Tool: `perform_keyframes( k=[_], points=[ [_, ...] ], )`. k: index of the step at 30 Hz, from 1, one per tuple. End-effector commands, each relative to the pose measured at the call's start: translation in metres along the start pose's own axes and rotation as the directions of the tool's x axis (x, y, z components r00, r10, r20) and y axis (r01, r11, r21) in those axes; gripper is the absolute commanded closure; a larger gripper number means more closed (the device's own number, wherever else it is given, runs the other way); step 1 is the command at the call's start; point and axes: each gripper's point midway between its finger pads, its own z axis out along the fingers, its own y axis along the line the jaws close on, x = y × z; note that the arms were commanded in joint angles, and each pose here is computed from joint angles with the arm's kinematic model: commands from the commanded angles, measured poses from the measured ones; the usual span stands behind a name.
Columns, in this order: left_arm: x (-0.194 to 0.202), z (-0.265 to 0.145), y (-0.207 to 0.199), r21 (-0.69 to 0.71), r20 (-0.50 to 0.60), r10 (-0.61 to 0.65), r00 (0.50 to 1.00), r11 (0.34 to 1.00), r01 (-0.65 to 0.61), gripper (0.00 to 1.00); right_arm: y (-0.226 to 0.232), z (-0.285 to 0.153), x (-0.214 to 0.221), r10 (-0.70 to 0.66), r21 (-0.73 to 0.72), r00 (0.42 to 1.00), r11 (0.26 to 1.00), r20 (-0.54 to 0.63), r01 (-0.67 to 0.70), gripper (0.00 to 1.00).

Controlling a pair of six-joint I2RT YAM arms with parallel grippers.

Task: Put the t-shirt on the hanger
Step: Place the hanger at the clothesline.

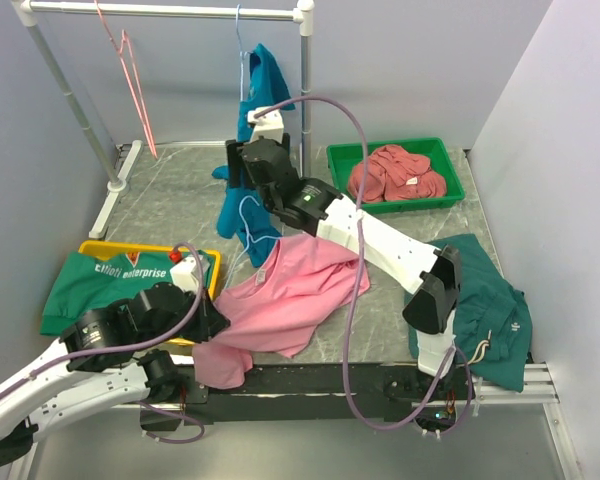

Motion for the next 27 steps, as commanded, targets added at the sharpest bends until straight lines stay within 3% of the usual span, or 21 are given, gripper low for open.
perform_keyframes(
  k=[1, 6, 13, 24, 27],
  points=[
    [-0.024, -0.018, -0.012, 0.031, 0.074, 0.009, 0.997, 0.999, -0.012, 0.99, -0.039, -0.021, -0.054, 0.065, 0.091, 0.990, 0.993, 0.125, -0.077, 0.21],
    [-0.034, -0.032, -0.014, 0.025, 0.089, 0.038, 0.995, 0.999, -0.040, 0.99, -0.055, -0.025, -0.055, 0.072, 0.102, 0.987, 0.991, 0.141, -0.087, 0.22],
    [-0.048, -0.060, -0.009, -0.008, 0.125, 0.060, 0.990, 0.998, -0.059, 0.99, -0.076, -0.020, -0.055, 0.060, 0.138, 0.988, 0.987, 0.140, -0.079, 0.36],
    [-0.078, -0.102, 0.006, -0.120, 0.219, 0.046, 0.975, 0.993, -0.020, 0.99, -0.100, -0.018, -0.059, 0.027, 0.193, 0.988, 0.980, 0.155, -0.057, 0.42],
    [-0.086, -0.113, 0.008, -0.151, 0.228, 0.056, 0.972, 0.988, -0.021, 0.99, -0.107, -0.016, -0.058, 0.025, 0.203, 0.988, 0.978, 0.152, -0.055, 0.50]
  ],
)
